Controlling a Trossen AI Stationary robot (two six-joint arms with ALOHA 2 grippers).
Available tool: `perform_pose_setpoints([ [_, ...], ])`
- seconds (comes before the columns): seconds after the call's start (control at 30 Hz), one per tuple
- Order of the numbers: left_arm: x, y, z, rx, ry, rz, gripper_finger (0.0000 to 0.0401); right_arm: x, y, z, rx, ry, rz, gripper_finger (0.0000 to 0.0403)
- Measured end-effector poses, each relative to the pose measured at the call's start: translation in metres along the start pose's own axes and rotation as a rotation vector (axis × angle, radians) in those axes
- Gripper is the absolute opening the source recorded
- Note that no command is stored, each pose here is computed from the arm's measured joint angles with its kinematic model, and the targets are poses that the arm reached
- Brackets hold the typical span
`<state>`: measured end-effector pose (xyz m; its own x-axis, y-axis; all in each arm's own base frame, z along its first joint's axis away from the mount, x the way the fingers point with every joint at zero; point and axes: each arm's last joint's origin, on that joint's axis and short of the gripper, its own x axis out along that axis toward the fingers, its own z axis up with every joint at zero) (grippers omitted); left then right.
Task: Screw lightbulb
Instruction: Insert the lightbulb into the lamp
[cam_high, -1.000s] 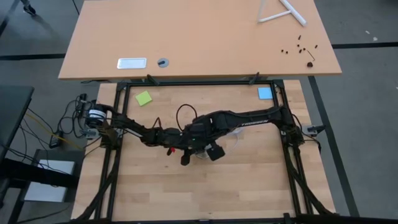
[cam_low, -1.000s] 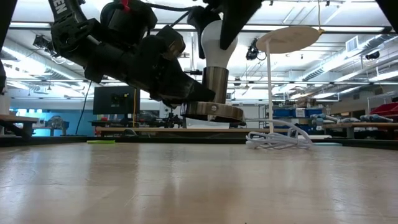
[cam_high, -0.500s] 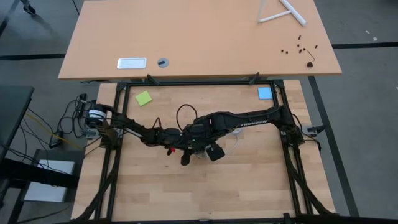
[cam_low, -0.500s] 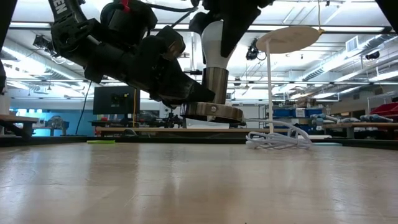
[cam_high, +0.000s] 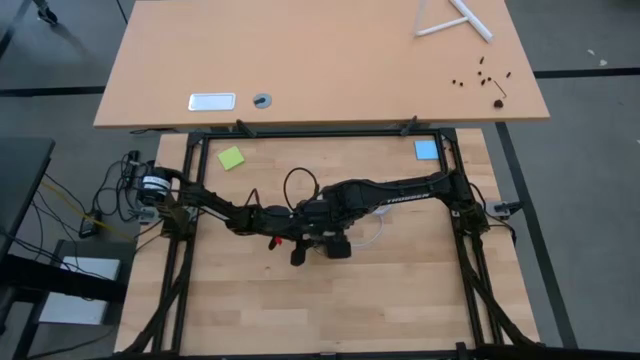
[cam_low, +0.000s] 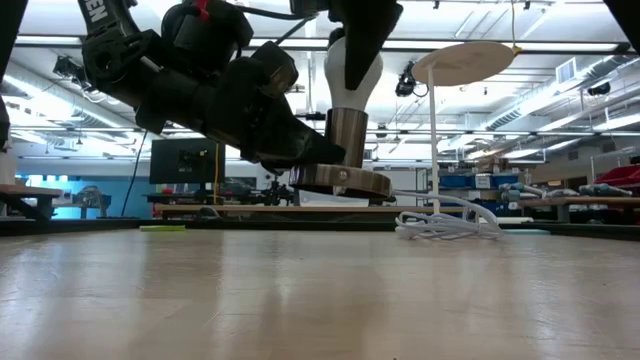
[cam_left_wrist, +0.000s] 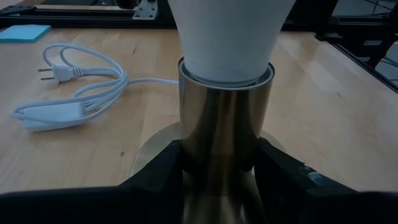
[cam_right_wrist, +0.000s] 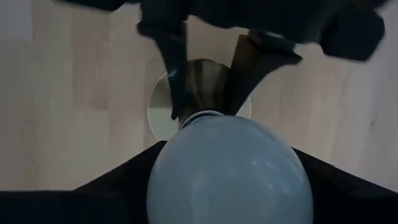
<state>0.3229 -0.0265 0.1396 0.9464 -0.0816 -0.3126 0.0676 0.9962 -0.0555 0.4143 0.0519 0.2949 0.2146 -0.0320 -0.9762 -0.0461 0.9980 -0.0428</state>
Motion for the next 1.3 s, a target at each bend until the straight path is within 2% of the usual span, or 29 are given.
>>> perform_pose_setpoints([
  [0.2,0.0,0.0,0.0,-0.001,-0.001,-0.001,0.0159,0.0,-0.001,0.0,0.345,0.005,-0.001,0.0273],
  [0.33,0.0,-0.001,0.0,-0.004,0.0,-0.014,0.0159,0.0,-0.003,-0.001,0.566,0.026,0.043,0.0274],
  [0.4,0.0,-0.001,0.0,-0.003,-0.003,-0.016,0.0159,0.0,-0.005,-0.001,0.654,0.048,0.083,0.0282],
  [0.47,0.0,0.0,0.001,0.004,-0.01,-0.005,0.0159,0.0,-0.006,0.0,0.685,0.049,0.113,0.0291],
  [0.63,0.0,0.0,0.001,0.006,-0.009,0.002,0.0159,0.0,-0.007,0.001,0.653,0.047,0.129,0.0304],
  [0.8,0.0,0.0,0.001,0.004,-0.012,0.002,0.0159,-0.003,-0.011,0.002,0.57,0.043,0.16,0.0312],
  [1.0,0.0,0.0,0.001,0.002,-0.01,0.003,0.0159,-0.017,-0.015,0.003,0.387,0.001,0.14,0.0314],
  [1.17,0.0,0.0,0.001,0.0,-0.009,0.007,0.0159,-0.019,-0.015,-0.001,0.263,0.024,0.131,0.0313],
  [1.3,0.0,0.0,0.001,0.0,-0.006,0.006,0.0159,-0.019,-0.016,-0.001,0.082,0.012,0.125,0.0315],
])
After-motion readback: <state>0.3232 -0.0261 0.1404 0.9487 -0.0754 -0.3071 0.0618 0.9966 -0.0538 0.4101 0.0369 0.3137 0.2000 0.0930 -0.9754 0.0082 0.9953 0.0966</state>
